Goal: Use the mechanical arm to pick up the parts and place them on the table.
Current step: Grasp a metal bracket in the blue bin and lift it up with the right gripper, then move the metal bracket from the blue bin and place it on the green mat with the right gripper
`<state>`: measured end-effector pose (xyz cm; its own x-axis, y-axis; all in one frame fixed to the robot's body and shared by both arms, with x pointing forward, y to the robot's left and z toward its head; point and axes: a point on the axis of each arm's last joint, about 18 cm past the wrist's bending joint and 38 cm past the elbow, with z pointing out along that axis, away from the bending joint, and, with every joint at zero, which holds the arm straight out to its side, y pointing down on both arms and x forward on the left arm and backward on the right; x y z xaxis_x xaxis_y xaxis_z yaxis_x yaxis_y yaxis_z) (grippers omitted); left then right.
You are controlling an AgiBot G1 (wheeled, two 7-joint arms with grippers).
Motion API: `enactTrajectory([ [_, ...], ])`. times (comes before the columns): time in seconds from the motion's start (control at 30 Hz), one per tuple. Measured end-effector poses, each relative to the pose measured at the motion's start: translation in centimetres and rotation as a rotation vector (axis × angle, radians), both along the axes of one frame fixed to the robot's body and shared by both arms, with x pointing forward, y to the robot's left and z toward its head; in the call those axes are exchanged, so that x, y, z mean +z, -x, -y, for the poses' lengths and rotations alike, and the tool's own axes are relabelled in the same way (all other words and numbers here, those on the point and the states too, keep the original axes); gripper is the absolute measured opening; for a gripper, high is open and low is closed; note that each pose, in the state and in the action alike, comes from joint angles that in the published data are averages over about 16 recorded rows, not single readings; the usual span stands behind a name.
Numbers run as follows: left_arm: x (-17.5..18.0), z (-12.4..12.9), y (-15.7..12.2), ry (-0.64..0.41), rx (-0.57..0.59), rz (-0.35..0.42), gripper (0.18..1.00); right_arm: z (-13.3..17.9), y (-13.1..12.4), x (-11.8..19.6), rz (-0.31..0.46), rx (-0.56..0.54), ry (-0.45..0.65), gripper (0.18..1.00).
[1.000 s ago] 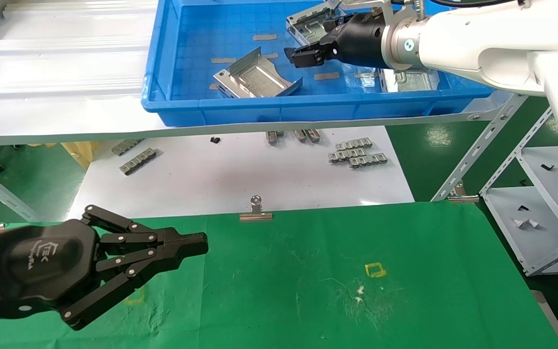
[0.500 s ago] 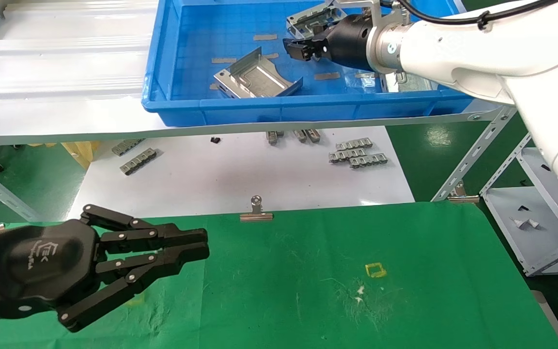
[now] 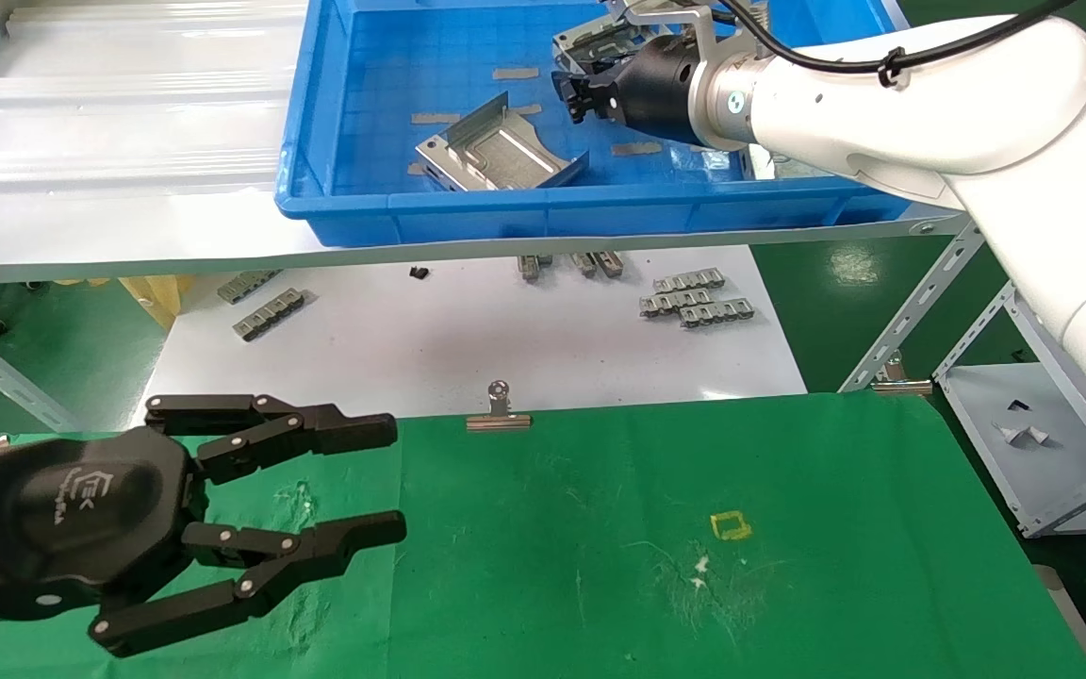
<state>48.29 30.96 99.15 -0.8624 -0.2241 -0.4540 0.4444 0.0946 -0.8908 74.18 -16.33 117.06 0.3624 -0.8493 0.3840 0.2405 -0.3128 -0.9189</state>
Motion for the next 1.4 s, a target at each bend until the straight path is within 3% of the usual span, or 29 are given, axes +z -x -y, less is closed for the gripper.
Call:
enactTrajectory([
  [0.43,0.0,0.0,0.0,0.0,0.0,0.0,0.733,0.9,0.3,1.1,0.017,-0.009,0.01,0.224],
  [0.77,0.0,0.0,0.0,0.0,0.0,0.0,0.905,3.7,2.5,4.3,0.058,0.03,0.035,0.195],
  [1.07,0.0,0.0,0.0,0.0,0.0,0.0,0.983,7.3,8.7,4.8,0.065,0.276,0.168,0.193],
  [1.4,0.0,0.0,0.0,0.0,0.0,0.0,1.0,12.0,17.9,0.1,0.103,0.62,0.432,0.193],
])
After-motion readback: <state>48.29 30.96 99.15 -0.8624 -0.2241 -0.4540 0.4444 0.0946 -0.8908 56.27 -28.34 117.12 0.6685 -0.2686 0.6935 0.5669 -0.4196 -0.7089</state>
